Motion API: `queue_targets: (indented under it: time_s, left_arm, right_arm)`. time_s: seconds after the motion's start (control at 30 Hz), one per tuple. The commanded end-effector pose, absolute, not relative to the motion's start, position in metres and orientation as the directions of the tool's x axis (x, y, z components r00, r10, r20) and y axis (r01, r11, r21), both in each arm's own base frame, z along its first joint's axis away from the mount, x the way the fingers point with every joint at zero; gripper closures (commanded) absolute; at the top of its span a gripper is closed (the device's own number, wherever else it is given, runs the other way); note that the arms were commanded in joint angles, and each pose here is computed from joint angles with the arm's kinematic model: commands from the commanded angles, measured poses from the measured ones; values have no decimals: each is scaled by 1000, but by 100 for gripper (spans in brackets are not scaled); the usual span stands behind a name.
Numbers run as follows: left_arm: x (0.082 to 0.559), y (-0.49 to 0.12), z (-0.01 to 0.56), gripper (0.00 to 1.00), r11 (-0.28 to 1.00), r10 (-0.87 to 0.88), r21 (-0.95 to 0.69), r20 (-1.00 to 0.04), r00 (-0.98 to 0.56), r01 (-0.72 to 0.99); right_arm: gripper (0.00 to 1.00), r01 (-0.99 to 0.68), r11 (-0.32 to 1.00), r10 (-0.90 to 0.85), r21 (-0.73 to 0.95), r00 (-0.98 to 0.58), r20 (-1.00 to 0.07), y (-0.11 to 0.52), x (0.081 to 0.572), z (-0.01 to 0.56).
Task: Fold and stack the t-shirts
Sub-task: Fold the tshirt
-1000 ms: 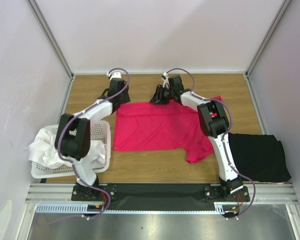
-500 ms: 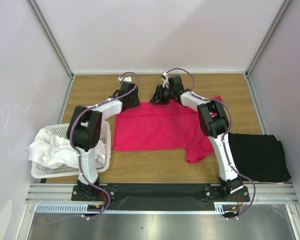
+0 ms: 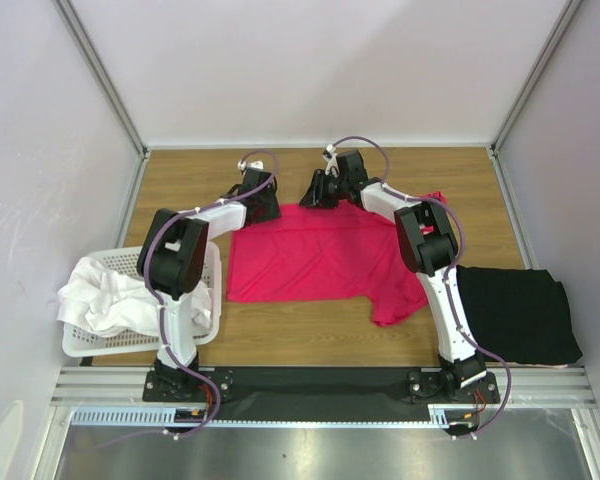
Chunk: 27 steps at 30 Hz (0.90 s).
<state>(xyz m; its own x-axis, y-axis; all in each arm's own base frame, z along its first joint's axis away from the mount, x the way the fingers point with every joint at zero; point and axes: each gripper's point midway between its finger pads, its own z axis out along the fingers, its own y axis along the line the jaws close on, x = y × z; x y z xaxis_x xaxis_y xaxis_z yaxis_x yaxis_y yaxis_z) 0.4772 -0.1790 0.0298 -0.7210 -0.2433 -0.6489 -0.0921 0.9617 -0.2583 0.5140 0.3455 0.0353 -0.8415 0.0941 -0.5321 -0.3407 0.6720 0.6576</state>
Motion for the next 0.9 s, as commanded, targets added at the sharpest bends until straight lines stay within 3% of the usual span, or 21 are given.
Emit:
queue_targets:
  time_s: [0.0, 0.57, 0.87]
  left_arm:
    - [474, -182, 28, 55, 956, -257, -277, -632, -731, -97]
    - [406, -159, 34, 58, 960, -257, -242, -542, -800, -144]
    - [393, -143, 57, 56, 967, -248, -201, -578, -777, -159]
  right_arm:
    - [60, -292, 734, 85, 613, -856, -510, 333, 511, 14]
    - [60, -274, 751, 94, 600, -856, -508, 329, 512, 11]
    - [61, -272, 754, 89, 598, -859, -503, 328, 510, 9]
